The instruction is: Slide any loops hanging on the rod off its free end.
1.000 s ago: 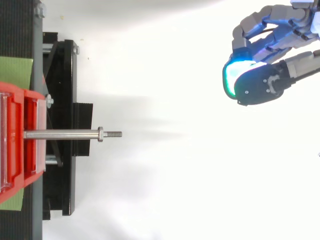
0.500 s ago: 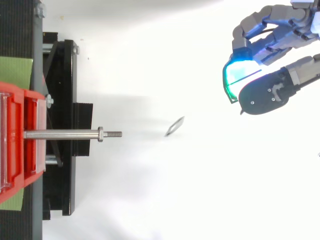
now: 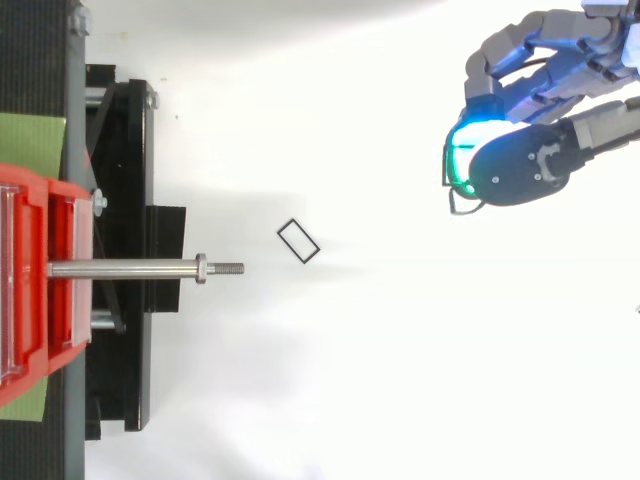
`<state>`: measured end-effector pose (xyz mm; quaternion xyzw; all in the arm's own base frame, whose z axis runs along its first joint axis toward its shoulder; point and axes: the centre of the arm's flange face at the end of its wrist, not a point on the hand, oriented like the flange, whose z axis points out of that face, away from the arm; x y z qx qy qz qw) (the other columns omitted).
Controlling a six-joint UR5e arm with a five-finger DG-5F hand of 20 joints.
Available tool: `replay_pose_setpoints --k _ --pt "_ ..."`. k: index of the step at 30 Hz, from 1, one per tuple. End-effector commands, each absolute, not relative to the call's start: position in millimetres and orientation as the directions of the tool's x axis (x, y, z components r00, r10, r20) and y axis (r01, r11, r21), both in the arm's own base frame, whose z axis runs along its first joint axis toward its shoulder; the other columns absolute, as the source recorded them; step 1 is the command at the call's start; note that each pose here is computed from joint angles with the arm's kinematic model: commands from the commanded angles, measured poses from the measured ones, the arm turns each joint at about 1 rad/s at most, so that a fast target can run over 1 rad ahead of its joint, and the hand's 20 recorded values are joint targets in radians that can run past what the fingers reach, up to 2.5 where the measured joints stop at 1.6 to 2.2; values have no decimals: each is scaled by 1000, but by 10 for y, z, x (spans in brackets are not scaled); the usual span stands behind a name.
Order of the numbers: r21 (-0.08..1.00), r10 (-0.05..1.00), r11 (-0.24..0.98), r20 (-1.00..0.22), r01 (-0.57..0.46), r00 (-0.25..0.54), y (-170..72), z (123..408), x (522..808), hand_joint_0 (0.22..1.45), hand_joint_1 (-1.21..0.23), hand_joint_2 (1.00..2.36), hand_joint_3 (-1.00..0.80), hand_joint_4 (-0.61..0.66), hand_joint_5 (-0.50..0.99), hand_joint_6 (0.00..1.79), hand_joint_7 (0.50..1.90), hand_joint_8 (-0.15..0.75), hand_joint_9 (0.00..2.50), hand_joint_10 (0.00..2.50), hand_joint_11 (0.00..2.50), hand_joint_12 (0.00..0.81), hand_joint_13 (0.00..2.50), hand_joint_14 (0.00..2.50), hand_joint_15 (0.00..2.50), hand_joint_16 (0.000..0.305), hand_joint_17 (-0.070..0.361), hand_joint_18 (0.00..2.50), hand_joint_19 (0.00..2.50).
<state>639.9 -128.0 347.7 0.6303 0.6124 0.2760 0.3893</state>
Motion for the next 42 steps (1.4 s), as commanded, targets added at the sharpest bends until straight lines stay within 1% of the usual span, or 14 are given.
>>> replay_pose_setpoints --k 1,5,8,12,17,20,26,30,31,33,39,41,42 --pt "830 987 45 -122 555 101 -1271 3478 6402 619 -577 1012 -358 89 -179 822 1209 220 595 2 108 235 455 1 27 30 68 395 289" --pt "834 989 33 -109 551 105 -1249 3473 6410 616 -636 1016 -290 89 -180 825 1223 221 594 3 115 236 457 0 26 30 68 406 278" --pt "840 989 26 -101 543 108 -1239 3481 6425 619 -711 1017 -263 94 -188 830 1205 225 586 4 117 240 458 0 24 30 69 412 278" --pt "858 989 27 -96 513 109 -1217 3486 6476 636 -776 1014 -303 106 -196 830 1188 227 574 4 120 244 450 0 24 32 71 422 271" --pt "884 989 27 -90 466 114 -1207 3506 6550 653 -811 1010 -376 107 -201 828 1182 227 567 6 115 247 451 0 20 33 74 441 265" --pt "885 990 30 -91 465 111 -1186 3497 6561 665 -820 1006 -427 110 -201 828 1167 221 562 4 118 249 458 0 21 33 75 455 267" --pt "885 990 27 -88 464 111 -1176 3497 6562 639 -761 1002 -473 118 -196 826 1168 219 567 4 119 247 459 0 28 33 74 458 284" --pt "887 990 28 -88 462 109 -1166 3508 6563 611 -676 1001 -481 131 -183 818 1196 218 581 3 110 242 460 0 30 32 72 445 295" --pt "887 990 28 -88 462 109 -1166 3508 6563 606 -630 1002 -476 126 -179 816 1194 217 585 3 105 239 464 0 36 32 71 442 296" --pt "887 990 28 -88 460 108 -1156 3514 6568 601 -584 1003 -463 125 -173 811 1201 215 596 3 115 235 469 0 35 31 69 435 304" --pt "887 990 29 -87 462 106 -1155 3507 6565 605 -546 1004 -449 115 -169 803 1208 215 605 4 100 230 469 0 38 30 67 424 299" --pt "887 990 29 -88 462 108 -1156 3508 6565 607 -548 1006 -439 111 -168 801 1198 215 605 3 105 229 468 2 34 30 66 420 299" --pt "887 990 28 -88 460 108 -1156 3514 6568 610 -576 1007 -425 115 -167 790 1214 216 604 3 107 229 468 1 38 29 66 418 294"
